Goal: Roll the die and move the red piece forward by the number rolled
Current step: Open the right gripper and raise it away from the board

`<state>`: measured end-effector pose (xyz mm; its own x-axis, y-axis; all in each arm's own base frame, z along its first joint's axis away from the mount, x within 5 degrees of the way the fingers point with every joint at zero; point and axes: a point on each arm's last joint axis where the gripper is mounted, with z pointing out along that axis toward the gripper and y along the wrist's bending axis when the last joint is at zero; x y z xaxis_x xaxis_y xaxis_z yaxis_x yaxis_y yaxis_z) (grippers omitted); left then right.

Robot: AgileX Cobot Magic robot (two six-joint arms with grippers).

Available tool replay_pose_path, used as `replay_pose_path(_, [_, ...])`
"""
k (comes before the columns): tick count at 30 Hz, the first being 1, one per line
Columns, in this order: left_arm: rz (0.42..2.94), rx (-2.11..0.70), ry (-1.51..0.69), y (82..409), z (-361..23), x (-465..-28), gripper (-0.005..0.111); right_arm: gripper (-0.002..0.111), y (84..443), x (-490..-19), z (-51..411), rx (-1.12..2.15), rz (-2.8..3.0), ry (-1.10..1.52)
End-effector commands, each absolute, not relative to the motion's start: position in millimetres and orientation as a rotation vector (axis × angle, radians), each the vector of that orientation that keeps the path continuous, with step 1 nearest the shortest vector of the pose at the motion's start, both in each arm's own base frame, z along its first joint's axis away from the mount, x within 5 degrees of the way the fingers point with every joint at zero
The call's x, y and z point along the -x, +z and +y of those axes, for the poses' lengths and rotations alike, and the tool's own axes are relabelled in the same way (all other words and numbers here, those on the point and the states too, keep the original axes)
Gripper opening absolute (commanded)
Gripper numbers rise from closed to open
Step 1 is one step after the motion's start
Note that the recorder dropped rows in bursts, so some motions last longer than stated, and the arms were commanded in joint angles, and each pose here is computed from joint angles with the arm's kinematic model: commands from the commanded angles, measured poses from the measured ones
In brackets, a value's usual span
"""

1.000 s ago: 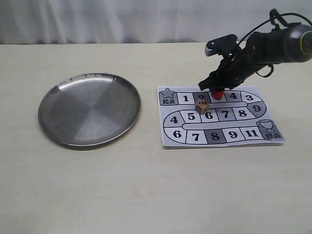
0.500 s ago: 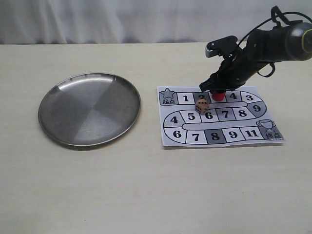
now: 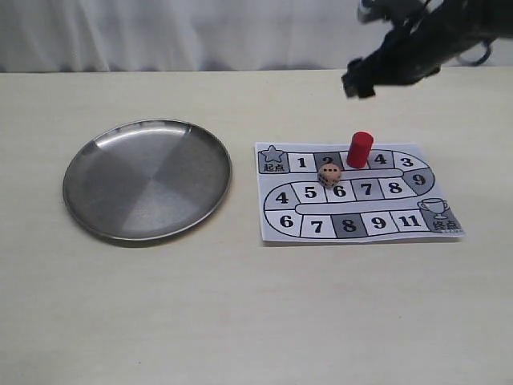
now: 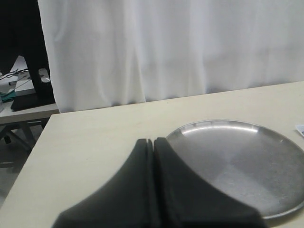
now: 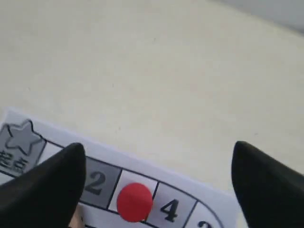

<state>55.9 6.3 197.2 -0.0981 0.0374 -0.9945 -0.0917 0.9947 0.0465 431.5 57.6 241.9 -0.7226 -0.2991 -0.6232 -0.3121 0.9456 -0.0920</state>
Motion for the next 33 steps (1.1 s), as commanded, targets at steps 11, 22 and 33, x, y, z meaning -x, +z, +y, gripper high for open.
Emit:
replay_pose_path(11, [1.656, 0.044, 0.111, 198, 6, -56, 0.000, 0.005, 441, -312, 41, 0.303, 1.991, 0.075])
replay_pose_path(22, [1.656, 0.044, 0.111, 198, 6, -56, 0.000, 0.005, 390, -237, 31, 0.169, 1.804, 0.109])
replay_pose_path(33, [1.656, 0.044, 0.111, 198, 6, -56, 0.000, 0.005, 258, -168, 12, -0.006, 1.753, 0.064])
